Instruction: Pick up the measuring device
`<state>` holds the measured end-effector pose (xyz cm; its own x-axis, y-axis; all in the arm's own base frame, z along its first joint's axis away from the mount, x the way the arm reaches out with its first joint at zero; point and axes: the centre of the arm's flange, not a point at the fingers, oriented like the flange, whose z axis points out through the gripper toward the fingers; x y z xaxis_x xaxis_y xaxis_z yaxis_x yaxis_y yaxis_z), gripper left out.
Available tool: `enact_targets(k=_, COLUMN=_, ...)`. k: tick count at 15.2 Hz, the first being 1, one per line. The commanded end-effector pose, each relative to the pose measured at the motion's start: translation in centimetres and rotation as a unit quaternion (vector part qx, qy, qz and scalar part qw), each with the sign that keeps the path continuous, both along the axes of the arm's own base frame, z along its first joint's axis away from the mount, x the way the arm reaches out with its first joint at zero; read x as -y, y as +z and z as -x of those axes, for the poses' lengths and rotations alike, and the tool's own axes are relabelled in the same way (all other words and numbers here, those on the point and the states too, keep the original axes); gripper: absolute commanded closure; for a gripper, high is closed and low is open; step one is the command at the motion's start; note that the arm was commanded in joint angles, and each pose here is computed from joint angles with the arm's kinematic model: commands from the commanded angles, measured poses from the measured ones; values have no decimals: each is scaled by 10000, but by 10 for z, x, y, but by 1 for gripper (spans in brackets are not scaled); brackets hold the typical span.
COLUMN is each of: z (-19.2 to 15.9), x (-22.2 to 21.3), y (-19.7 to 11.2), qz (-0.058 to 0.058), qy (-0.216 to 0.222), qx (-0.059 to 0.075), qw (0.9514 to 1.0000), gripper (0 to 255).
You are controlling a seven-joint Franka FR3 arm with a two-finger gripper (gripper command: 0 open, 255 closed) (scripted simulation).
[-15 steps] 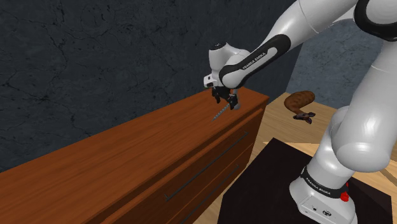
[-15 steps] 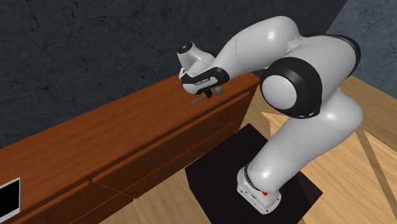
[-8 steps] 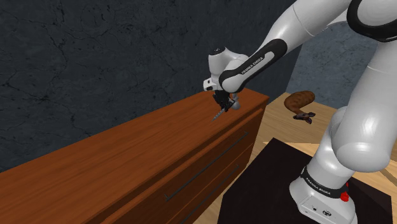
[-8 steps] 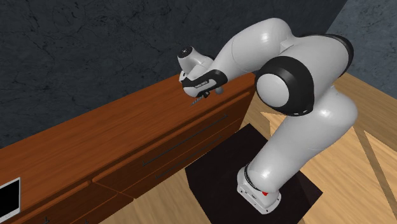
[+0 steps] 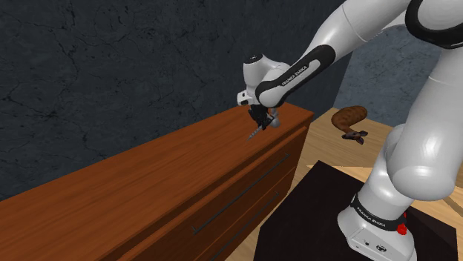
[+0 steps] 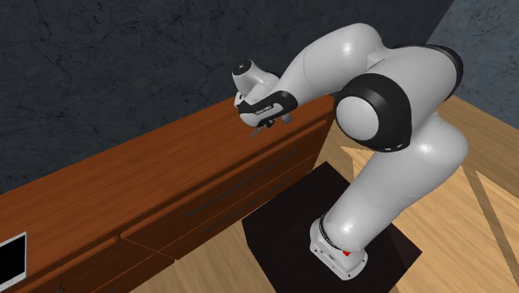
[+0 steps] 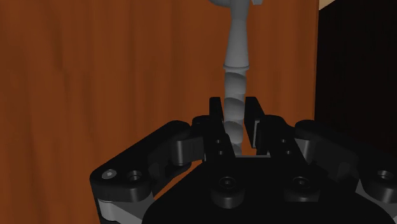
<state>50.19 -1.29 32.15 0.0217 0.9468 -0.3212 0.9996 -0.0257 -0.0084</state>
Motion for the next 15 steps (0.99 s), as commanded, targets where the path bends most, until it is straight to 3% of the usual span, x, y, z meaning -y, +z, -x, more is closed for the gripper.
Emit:
enact_targets(k=1, z=0, x=0, y=8, qz=0, qy=-1, qx=-2, qw=10000, gripper=255)
enact_targets(k=15, z=0, x=0, y=77, qz=0, qy=-1, qx=-2, qw=10000, gripper=255)
